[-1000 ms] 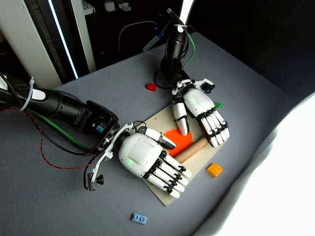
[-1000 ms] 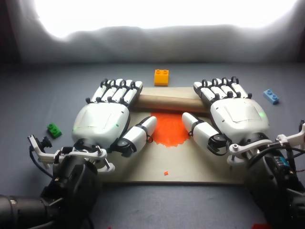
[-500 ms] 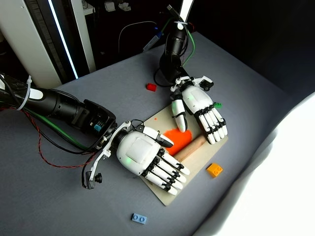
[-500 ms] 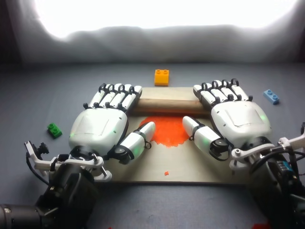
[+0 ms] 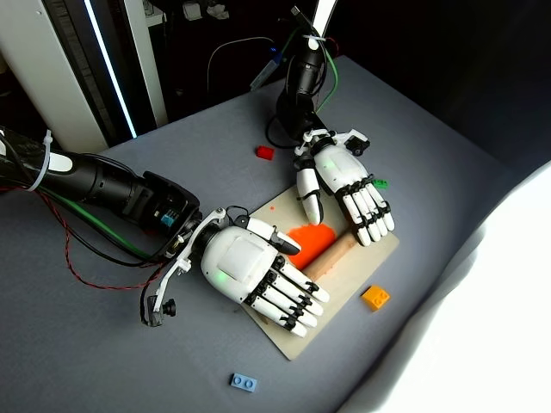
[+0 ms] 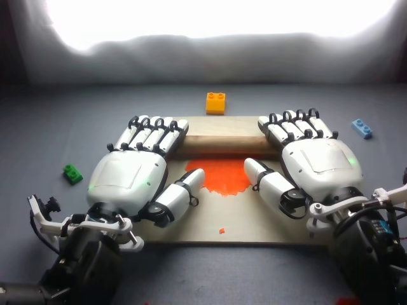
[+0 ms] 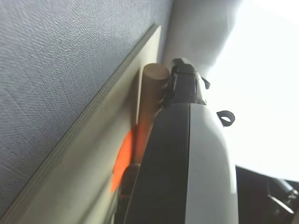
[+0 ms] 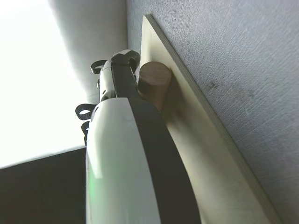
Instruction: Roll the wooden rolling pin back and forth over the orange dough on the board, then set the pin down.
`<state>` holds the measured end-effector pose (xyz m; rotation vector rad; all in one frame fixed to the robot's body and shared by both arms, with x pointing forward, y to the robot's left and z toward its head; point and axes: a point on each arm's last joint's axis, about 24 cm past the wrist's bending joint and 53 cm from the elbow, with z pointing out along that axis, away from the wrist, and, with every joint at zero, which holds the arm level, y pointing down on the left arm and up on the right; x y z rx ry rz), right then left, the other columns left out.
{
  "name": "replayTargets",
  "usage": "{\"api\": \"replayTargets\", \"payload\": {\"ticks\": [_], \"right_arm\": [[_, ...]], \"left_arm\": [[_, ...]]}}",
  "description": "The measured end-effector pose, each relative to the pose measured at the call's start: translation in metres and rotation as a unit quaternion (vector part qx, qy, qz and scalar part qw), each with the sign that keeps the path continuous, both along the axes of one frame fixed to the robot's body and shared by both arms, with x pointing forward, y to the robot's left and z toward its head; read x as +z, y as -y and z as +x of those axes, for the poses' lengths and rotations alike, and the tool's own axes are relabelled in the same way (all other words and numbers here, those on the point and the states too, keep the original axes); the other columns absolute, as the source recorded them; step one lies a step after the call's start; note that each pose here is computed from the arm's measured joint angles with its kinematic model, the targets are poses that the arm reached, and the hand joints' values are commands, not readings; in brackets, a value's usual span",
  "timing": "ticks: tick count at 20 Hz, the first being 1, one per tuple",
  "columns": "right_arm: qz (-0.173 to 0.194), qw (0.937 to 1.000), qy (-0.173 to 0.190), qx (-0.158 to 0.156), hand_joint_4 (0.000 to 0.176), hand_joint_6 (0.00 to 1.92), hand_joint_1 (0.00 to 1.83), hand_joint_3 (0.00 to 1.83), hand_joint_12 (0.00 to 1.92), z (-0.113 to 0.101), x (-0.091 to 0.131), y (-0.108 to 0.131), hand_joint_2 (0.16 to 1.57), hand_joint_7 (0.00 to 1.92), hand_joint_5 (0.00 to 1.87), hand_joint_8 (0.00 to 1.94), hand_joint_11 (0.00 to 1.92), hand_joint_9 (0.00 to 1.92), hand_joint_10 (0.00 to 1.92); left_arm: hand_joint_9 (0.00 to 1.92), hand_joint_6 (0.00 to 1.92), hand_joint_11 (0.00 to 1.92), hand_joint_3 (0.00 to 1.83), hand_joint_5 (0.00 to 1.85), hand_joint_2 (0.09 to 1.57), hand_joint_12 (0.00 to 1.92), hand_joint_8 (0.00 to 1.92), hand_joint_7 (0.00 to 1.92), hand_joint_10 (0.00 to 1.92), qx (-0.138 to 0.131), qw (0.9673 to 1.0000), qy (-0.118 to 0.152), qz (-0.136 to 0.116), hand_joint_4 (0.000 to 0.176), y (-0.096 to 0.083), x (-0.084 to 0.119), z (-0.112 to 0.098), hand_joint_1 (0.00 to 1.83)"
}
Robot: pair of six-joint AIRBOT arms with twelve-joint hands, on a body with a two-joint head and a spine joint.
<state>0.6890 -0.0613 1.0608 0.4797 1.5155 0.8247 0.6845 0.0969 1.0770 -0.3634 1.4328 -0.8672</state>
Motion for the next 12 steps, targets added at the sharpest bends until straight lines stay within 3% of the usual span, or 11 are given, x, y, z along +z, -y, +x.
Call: {"api": "replayTargets", "payload": {"ticks": [3,6,8,12], "right_arm": [[0.0,1.0,-0.001,0.0,0.0,0.01,0.0,0.0,0.42,-0.003,-0.001,0.0,1.4,0.27,0.24,0.0,0.0,0.21,0.0],[-0.001,1.0,-0.002,0.002,0.0,0.01,0.0,0.0,0.54,-0.006,-0.002,0.0,1.39,0.28,0.27,0.0,0.0,0.22,0.01],[-0.001,1.0,-0.003,0.004,0.0,0.01,0.0,0.0,0.39,-0.009,-0.002,-0.001,1.39,0.26,0.24,0.0,0.0,0.2,0.01],[-0.001,1.0,-0.004,0.005,0.0,0.0,0.0,0.0,0.39,-0.013,-0.002,-0.002,1.39,0.27,0.23,0.01,0.0,0.2,0.01]], "left_arm": [[0.2,0.01,0.0,0.0,0.19,1.46,0.27,0.01,0.26,0.01,-0.001,1.0,-0.001,-0.001,0.0,0.0,0.0,-0.002,0.0],[0.19,0.0,0.0,0.0,0.17,1.46,0.31,0.0,0.24,0.0,-0.002,1.0,-0.003,-0.001,0.0,0.0,0.001,-0.003,0.0],[0.2,0.0,0.0,0.0,0.18,1.47,0.33,0.0,0.24,0.0,-0.003,1.0,-0.004,0.0,0.0,-0.001,0.001,-0.004,0.0],[0.18,0.0,0.0,0.0,0.18,1.47,0.3,0.0,0.24,0.01,-0.005,1.0,-0.004,0.002,0.0,-0.003,0.002,-0.005,0.0]]}}
